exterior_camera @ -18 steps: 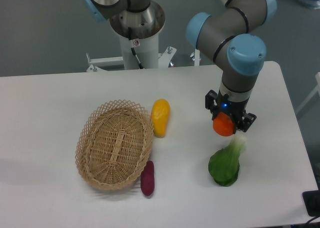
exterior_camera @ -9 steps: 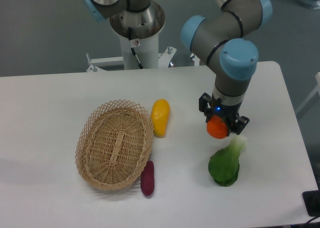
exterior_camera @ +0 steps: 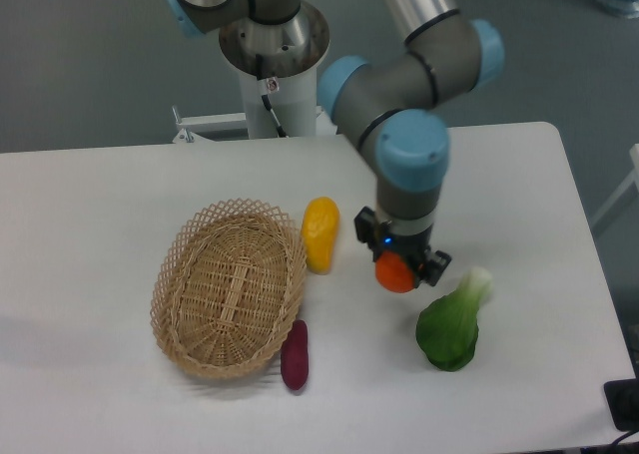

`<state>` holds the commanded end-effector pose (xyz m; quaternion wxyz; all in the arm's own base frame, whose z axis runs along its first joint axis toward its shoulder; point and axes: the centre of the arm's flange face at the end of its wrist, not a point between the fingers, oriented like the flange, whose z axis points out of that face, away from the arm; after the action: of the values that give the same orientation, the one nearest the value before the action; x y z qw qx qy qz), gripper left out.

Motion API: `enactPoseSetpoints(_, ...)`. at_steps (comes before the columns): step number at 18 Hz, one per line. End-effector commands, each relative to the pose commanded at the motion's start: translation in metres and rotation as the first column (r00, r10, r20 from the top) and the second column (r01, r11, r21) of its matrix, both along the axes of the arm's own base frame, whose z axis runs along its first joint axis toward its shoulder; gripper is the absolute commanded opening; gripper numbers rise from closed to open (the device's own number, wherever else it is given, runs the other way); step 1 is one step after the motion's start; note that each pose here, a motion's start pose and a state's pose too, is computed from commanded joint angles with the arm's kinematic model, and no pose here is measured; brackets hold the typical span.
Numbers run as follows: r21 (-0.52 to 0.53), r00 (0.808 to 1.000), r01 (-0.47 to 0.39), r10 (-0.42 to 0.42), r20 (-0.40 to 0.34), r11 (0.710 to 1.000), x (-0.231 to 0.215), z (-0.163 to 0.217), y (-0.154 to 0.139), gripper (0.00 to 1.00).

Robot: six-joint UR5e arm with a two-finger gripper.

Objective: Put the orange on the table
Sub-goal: 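Carry the held orange toward the yellow mango and lower it, then set the orange on the table and open the gripper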

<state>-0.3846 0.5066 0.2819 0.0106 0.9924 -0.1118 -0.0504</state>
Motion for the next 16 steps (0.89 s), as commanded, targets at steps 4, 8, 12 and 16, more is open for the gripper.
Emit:
enactPoseSetpoints(4,0.015,1.000,0.009,-0.009,-0.016,1.000,0.014,-0.023,0.003,0.47)
enactPoseSetpoints(8,0.006,1.000,0.008,-0.008,-0.006,1.000,0.015,-0.035,0.003,0.47)
enactPoseSetpoints(12,0.008,1.000,0.017,-0.017,-0.007,1.000,0.018,-0.046,0.010,0.52)
enactPoseSetpoints(16,0.003,1.000,0.023,-0.023,-0.002,1.000,0.021,-0.051,0.010,0.58)
